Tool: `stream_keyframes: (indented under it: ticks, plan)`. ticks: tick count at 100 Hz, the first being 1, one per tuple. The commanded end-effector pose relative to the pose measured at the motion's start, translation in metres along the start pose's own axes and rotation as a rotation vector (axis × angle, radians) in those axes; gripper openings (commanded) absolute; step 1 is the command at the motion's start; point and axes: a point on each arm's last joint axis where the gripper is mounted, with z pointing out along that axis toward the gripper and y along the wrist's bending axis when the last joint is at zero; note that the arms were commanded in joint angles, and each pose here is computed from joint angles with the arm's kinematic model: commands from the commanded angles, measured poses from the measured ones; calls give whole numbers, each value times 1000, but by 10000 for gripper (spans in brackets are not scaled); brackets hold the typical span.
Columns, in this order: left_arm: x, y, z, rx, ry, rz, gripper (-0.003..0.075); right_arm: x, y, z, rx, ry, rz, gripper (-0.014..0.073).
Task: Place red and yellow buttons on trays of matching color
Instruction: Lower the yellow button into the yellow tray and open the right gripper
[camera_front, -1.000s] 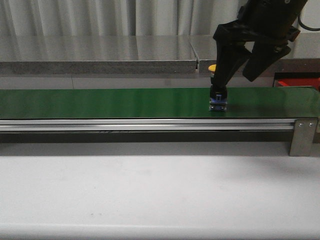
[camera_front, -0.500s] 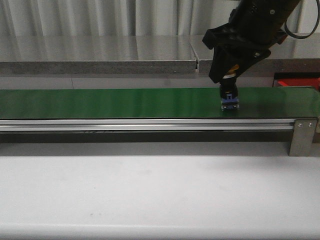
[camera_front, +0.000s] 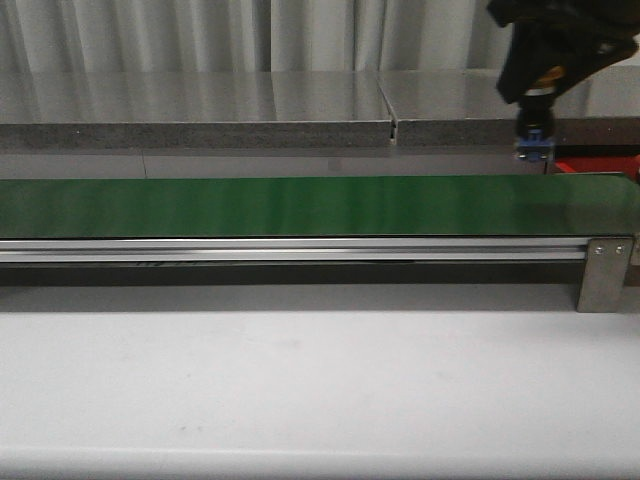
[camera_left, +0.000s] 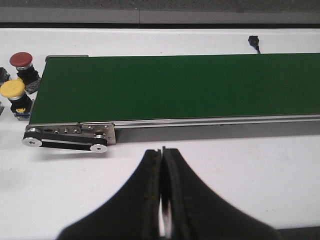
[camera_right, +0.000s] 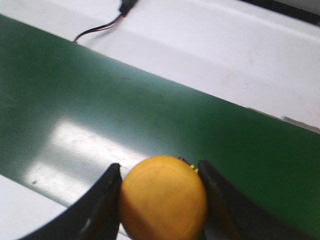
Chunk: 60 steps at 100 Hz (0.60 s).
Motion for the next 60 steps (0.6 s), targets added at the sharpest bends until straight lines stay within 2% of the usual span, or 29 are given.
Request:
stream_keyframes:
  ticks: [1, 29, 60]
  plan:
    - [-12, -2, -4, 15, -91, -5, -20, -10, -21, -34, 66, -133, 62, 208]
    - [-12, -2, -4, 15, -91, -5, -20, 20, -87, -44, 214, -139, 243, 208]
    - [-12, -2, -4, 15, -91, -5, -20, 59, -134, -46, 339, -192, 459, 208]
